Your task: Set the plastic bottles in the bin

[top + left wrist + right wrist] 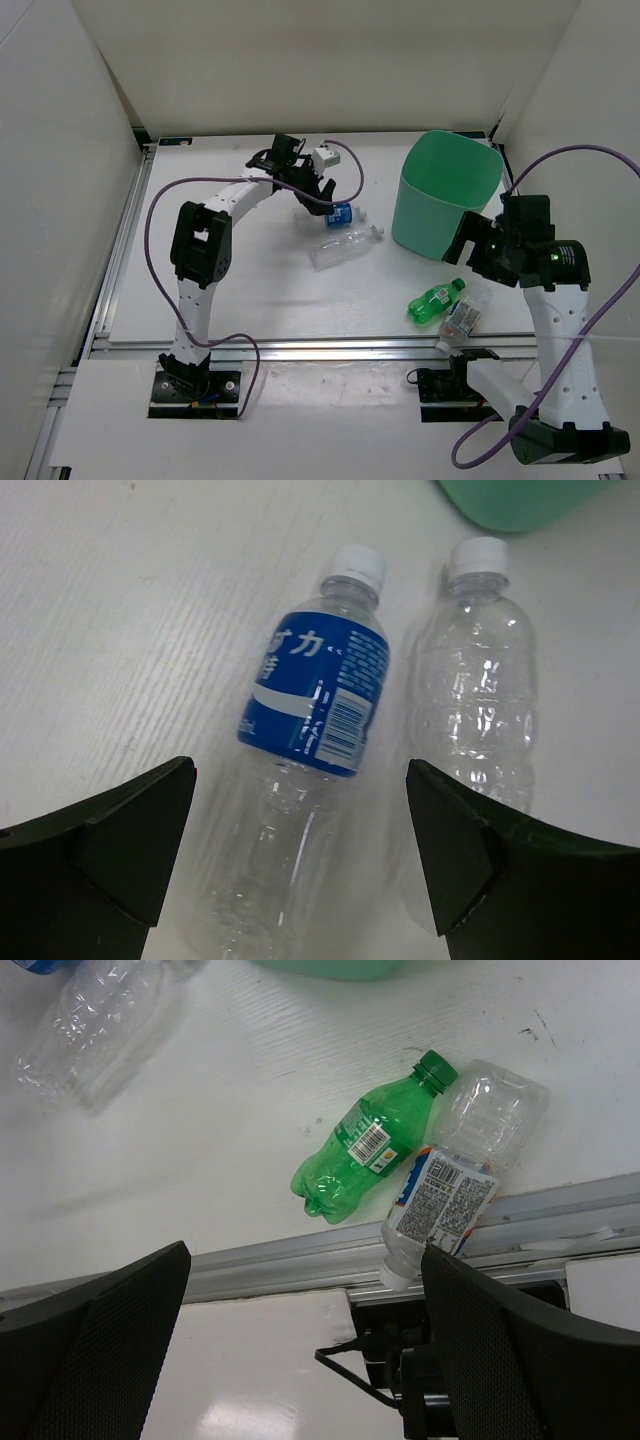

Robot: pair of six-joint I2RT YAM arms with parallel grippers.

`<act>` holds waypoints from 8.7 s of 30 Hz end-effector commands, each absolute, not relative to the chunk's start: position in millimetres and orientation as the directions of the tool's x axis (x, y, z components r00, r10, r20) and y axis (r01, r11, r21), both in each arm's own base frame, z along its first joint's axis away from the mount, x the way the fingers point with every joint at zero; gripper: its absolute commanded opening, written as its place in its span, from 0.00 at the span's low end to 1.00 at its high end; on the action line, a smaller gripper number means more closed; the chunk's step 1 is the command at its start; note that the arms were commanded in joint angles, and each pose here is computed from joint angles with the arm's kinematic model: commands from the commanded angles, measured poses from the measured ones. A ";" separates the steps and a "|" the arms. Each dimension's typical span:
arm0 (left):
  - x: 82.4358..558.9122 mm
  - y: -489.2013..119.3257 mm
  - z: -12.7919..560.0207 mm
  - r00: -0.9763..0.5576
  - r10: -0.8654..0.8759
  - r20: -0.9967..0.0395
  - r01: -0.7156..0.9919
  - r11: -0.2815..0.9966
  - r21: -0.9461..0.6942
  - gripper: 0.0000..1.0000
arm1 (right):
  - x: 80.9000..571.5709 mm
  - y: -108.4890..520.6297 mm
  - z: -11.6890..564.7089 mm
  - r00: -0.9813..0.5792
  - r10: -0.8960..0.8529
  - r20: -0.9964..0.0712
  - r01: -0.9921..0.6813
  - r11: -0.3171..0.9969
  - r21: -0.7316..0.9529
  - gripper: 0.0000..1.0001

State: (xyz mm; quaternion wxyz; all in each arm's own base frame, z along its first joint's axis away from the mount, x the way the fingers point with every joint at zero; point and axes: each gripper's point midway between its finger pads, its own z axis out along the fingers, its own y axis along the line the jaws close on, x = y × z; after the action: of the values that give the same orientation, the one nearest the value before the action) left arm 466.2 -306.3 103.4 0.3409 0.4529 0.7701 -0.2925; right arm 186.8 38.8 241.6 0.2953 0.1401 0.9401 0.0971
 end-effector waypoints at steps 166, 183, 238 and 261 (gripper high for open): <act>404.7 -378.1 87.0 -0.546 0.365 -0.754 0.752 0.610 -0.250 0.49 | 174.4 66.6 274.8 -0.771 0.305 -0.558 0.076 0.915 0.396 1.00; 502.0 -383.2 453.3 -0.130 -0.296 -0.946 0.683 0.665 -0.301 0.46 | 173.9 64.2 275.5 -0.755 0.325 -0.570 0.094 0.913 0.397 1.00; 344.9 -306.4 446.6 -0.028 -0.211 -0.977 0.676 0.716 -0.174 1.00 | 104.9 16.6 154.4 -0.551 0.802 -0.230 0.806 0.583 0.104 1.00; 305.7 -247.4 398.6 -0.114 -0.162 -0.980 0.585 0.787 -0.198 1.00 | 119.8 -23.5 72.2 -0.370 0.923 -0.103 0.925 0.355 -0.136 1.00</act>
State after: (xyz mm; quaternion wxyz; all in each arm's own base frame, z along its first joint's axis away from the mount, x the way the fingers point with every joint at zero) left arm 310.6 -259.8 391.9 0.6400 0.1619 0.6892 -0.2986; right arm 106.4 -20.2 77.2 -0.0101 0.5620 0.8219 -0.0925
